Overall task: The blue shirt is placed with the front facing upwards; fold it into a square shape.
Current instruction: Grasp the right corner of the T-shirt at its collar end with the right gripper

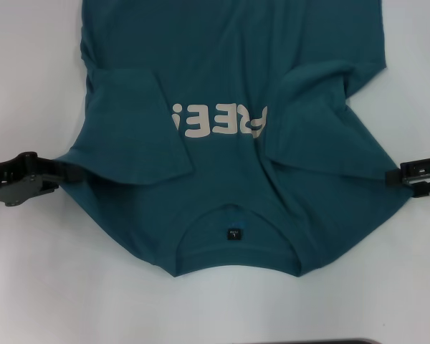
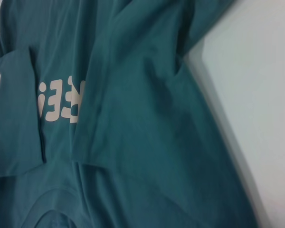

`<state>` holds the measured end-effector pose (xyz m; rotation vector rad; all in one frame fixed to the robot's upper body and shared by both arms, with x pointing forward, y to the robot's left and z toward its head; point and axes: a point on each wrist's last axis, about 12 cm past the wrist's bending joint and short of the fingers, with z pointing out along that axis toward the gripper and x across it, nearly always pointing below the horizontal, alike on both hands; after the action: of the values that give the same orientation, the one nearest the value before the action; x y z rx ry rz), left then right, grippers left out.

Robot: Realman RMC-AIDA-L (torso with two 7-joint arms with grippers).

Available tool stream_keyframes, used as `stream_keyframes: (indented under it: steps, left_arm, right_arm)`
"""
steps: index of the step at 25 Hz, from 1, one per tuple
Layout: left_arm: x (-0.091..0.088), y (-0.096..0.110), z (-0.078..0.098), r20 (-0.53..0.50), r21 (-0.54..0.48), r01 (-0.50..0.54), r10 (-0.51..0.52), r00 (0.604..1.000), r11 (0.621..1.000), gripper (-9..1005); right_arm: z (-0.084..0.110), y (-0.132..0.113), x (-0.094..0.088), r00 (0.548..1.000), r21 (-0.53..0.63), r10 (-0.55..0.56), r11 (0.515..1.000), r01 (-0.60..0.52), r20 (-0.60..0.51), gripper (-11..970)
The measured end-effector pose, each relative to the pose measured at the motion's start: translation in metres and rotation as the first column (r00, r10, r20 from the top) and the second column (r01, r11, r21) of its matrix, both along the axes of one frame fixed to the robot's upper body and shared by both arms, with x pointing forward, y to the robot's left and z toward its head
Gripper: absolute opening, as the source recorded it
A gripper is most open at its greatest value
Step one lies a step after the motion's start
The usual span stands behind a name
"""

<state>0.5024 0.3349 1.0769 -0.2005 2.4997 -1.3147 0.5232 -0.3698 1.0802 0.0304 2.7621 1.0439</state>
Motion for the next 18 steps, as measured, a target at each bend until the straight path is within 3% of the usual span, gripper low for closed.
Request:
stream_keyframes:
  steps: [18]
  left_arm:
    - [0.0013,-0.0025,0.0005,0.001,0.0,0.008,-0.008,1.0,1.0,48]
  right_arm:
    - [0.0012,0.0098,0.0063,1.0,0.033,0.01,0.999,-0.011,0.029,920]
